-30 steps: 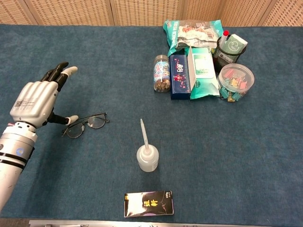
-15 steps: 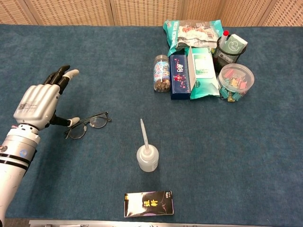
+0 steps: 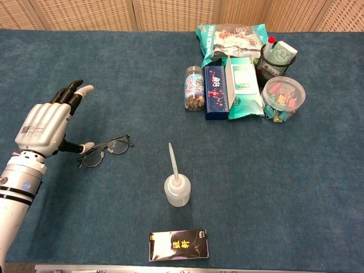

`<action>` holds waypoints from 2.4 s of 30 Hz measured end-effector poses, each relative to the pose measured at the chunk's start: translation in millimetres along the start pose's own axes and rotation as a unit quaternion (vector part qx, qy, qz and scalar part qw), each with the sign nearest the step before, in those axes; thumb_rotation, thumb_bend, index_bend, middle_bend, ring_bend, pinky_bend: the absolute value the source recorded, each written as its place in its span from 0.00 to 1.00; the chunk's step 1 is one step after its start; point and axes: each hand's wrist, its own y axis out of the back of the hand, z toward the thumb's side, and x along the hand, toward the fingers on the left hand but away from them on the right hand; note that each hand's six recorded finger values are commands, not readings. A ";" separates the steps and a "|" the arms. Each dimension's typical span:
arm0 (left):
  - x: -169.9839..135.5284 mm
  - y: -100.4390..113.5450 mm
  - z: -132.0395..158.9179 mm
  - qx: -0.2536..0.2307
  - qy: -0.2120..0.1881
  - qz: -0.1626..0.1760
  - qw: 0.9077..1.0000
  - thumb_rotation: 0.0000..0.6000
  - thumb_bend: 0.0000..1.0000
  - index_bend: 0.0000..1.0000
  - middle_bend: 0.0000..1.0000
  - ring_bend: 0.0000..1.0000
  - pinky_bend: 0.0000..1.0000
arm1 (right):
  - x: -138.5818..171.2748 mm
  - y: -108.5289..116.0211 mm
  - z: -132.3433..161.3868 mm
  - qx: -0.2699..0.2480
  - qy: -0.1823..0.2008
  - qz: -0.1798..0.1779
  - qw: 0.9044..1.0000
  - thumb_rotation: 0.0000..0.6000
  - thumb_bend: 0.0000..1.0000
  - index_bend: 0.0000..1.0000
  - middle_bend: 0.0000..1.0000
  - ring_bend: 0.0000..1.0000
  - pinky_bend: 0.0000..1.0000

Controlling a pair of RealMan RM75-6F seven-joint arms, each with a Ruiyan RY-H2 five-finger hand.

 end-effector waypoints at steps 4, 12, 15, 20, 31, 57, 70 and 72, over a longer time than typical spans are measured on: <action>0.2 -1.9 -0.5 0.006 -0.006 0.002 1.000 1.00 0.12 0.08 0.00 0.09 0.35 | 0.3 0.8 -0.3 -0.001 0.000 -0.001 1.000 1.00 0.52 0.56 0.45 0.32 0.30; 0.6 -7.1 -1.9 0.026 -0.022 0.007 0.999 1.00 0.12 0.08 0.00 0.09 0.34 | 0.5 1.1 -0.6 -0.001 0.000 -0.002 1.000 1.00 0.52 0.56 0.45 0.32 0.30; 0.6 -9.0 -2.9 0.032 -0.026 0.009 0.999 1.00 0.12 0.08 0.00 0.09 0.34 | 0.4 1.0 -0.7 -0.001 0.000 -0.002 1.000 1.00 0.52 0.56 0.45 0.32 0.30; 0.6 -11.0 -3.5 0.038 -0.030 0.011 0.999 1.00 0.12 0.08 0.00 0.09 0.34 | 0.3 0.4 -0.3 -0.001 0.000 0.000 1.000 1.00 0.52 0.56 0.45 0.32 0.30; 0.4 -17.0 -4.2 0.046 -0.032 0.007 0.998 1.00 0.12 0.08 0.00 0.09 0.34 | 0.1 1.0 -0.8 -0.002 -0.001 -0.001 1.000 1.00 0.52 0.56 0.45 0.32 0.30; -4.7 66.7 -43.4 0.065 -0.049 0.076 0.994 1.00 0.12 0.08 0.00 0.09 0.28 | -0.6 -3.5 2.6 0.002 0.004 0.004 1.000 1.00 0.52 0.56 0.45 0.32 0.30; -27.4 160.4 -88.5 0.096 -0.045 0.125 0.986 1.00 0.12 0.14 0.04 0.09 0.28 | -3.1 -14.6 8.1 0.020 0.006 0.018 1.000 1.00 0.52 0.56 0.45 0.32 0.30; -32.2 169.2 -94.3 0.083 -0.033 0.139 0.986 1.00 0.12 0.16 0.05 0.09 0.28 | -3.3 -16.6 9.5 0.023 0.007 0.020 1.000 1.00 0.52 0.56 0.45 0.32 0.30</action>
